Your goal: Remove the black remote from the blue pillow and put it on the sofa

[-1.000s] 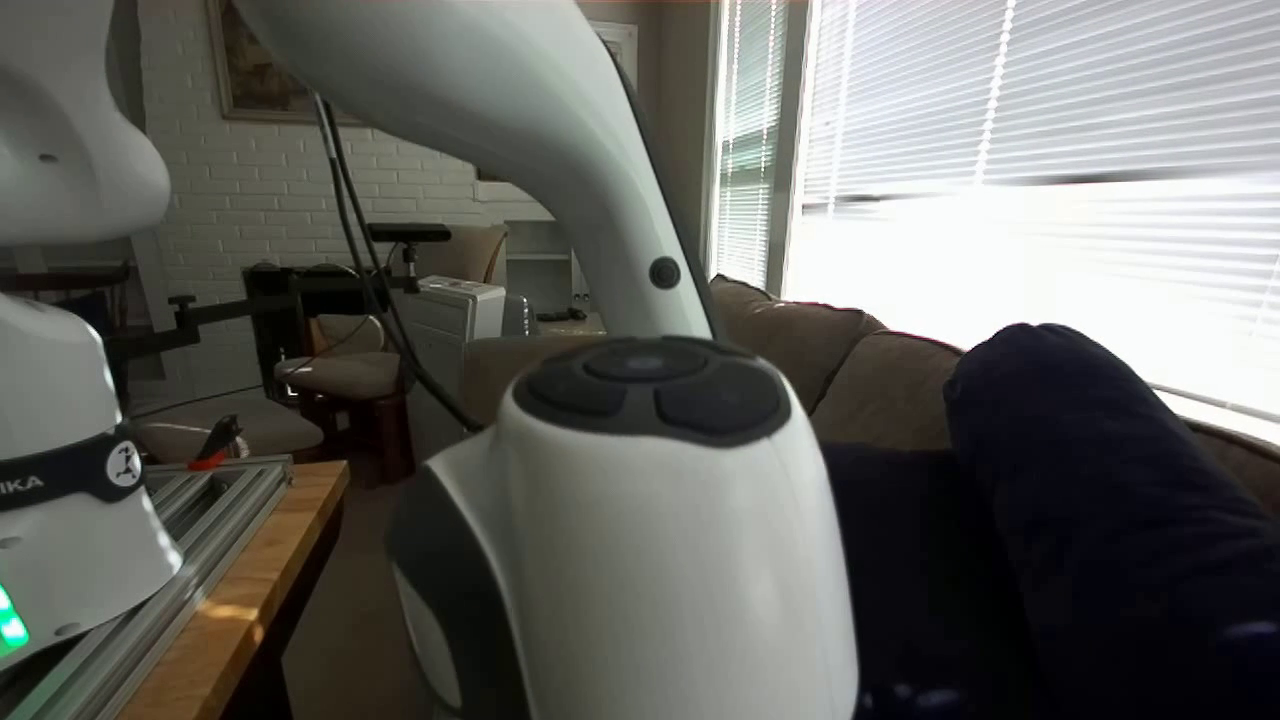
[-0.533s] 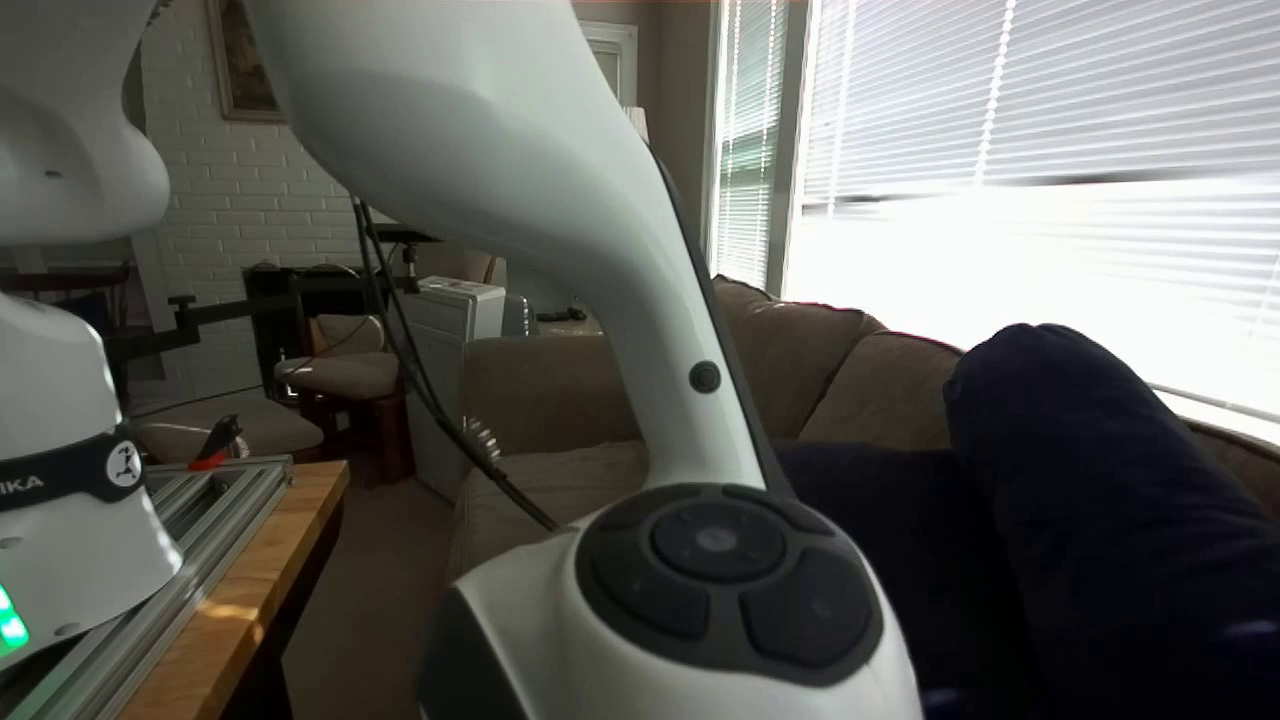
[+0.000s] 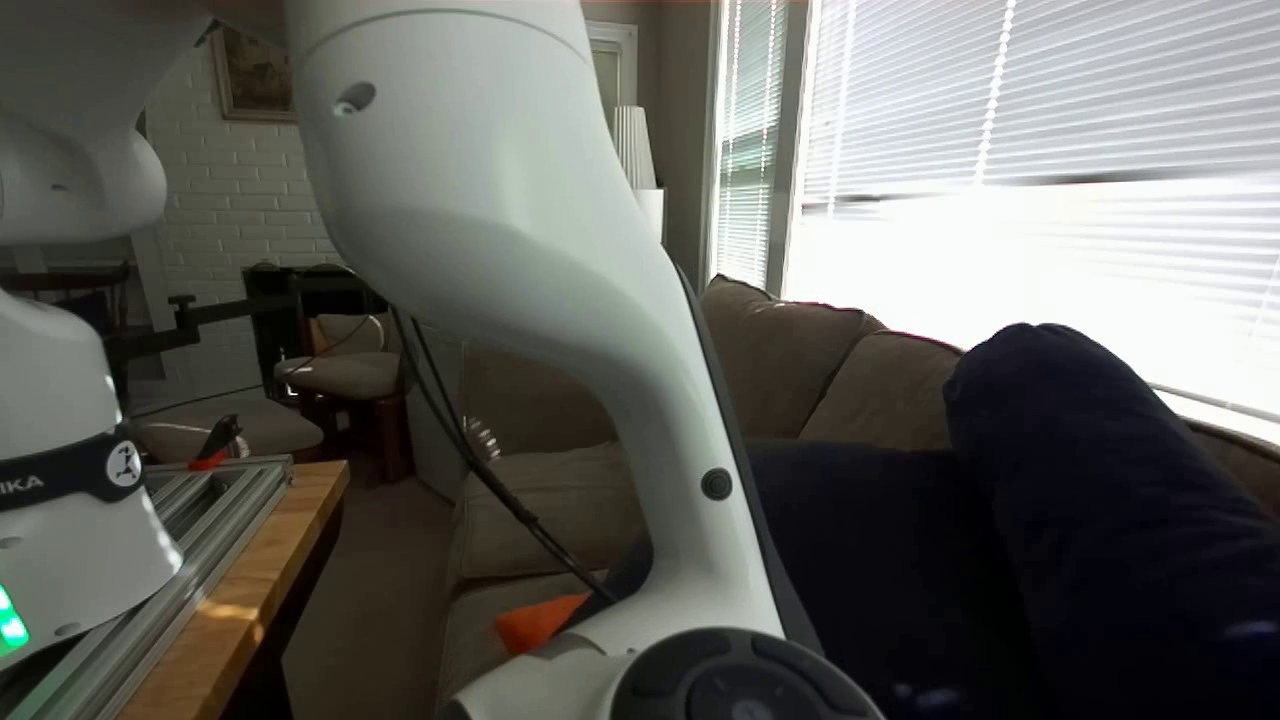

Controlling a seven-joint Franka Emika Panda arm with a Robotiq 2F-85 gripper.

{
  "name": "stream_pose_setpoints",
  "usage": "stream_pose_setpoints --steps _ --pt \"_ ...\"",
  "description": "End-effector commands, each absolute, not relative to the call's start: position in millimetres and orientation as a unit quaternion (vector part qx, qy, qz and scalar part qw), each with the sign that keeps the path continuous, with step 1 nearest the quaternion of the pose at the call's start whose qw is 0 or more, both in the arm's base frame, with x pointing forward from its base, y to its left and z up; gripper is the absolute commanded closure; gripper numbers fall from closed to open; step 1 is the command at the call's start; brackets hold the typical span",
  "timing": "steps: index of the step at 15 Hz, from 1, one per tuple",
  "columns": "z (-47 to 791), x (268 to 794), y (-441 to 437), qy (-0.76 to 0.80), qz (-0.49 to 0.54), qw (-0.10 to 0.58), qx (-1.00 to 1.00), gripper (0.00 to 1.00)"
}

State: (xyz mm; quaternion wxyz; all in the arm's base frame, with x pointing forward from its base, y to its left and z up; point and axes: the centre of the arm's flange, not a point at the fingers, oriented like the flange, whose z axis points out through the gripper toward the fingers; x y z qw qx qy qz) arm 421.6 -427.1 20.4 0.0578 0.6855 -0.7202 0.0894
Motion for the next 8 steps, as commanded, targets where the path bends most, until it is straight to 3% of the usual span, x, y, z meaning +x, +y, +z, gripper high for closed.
stream_pose_setpoints --steps 1,8 --pt "5.3 436.0 -432.6 -0.723 0.071 0.041 0.685 0.72" --pt "-11.5 444.6 -433.7 -0.716 0.073 0.042 0.693 0.72"
